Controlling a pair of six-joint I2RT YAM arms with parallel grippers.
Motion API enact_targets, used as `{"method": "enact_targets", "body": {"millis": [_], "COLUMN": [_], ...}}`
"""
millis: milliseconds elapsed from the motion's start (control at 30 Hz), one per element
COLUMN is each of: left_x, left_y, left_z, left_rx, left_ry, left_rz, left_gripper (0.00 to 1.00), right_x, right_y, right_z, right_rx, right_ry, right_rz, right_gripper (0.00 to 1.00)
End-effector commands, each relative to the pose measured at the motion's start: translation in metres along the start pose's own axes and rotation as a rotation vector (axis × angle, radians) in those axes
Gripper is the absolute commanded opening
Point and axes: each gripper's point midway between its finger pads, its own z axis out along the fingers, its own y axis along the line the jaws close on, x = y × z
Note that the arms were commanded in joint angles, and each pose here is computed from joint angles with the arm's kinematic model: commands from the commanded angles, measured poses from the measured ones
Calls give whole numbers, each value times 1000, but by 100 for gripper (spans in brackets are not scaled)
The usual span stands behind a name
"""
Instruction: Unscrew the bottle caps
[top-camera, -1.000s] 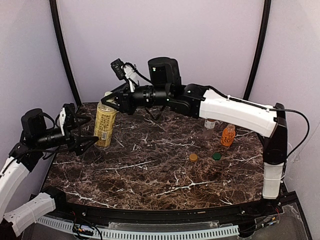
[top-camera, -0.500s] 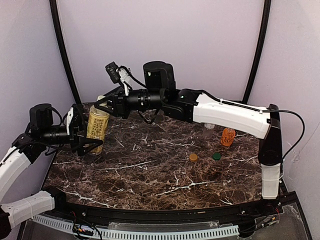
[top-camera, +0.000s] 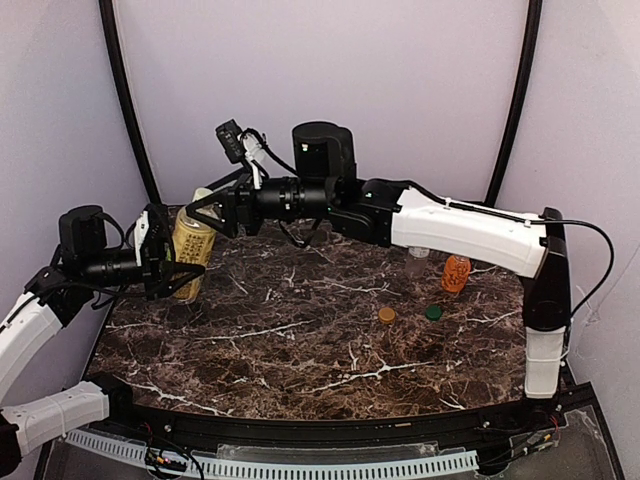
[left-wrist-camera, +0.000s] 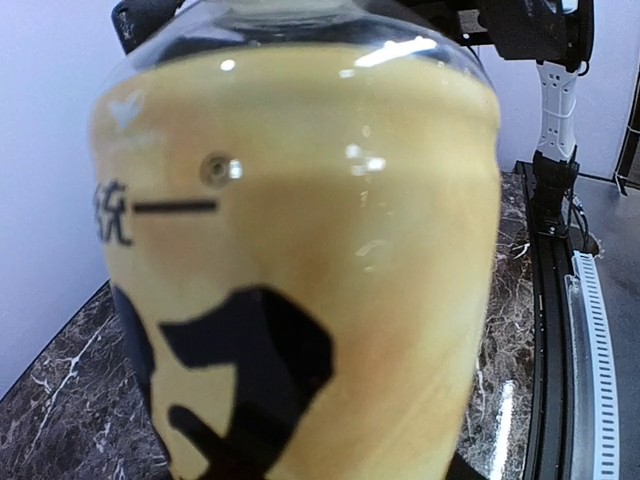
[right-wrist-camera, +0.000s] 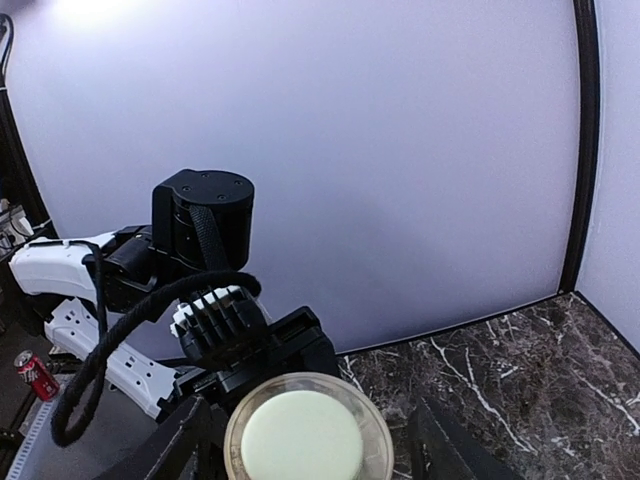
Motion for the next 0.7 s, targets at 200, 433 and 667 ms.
{"method": "enact_targets", "body": {"millis": [200,433,667], "left_x": [-14,-58,-61], "left_y": [99,128,125], "left_z": [-37,-65,-64], "left_rx": [-589,-874,-887], "left_ry": [234,328,403], "left_rz": [724,1171,1418], "left_gripper": [40,39,39], "right_x": [-36,-1,-6], "right_y": [-19,-56,-47], "right_z": [-49,-43,-18], "right_rx": [253,340,223], "right_ry": [-1,85,74], "right_rz": [120,317,333], "right_gripper": [78,82,84]}}
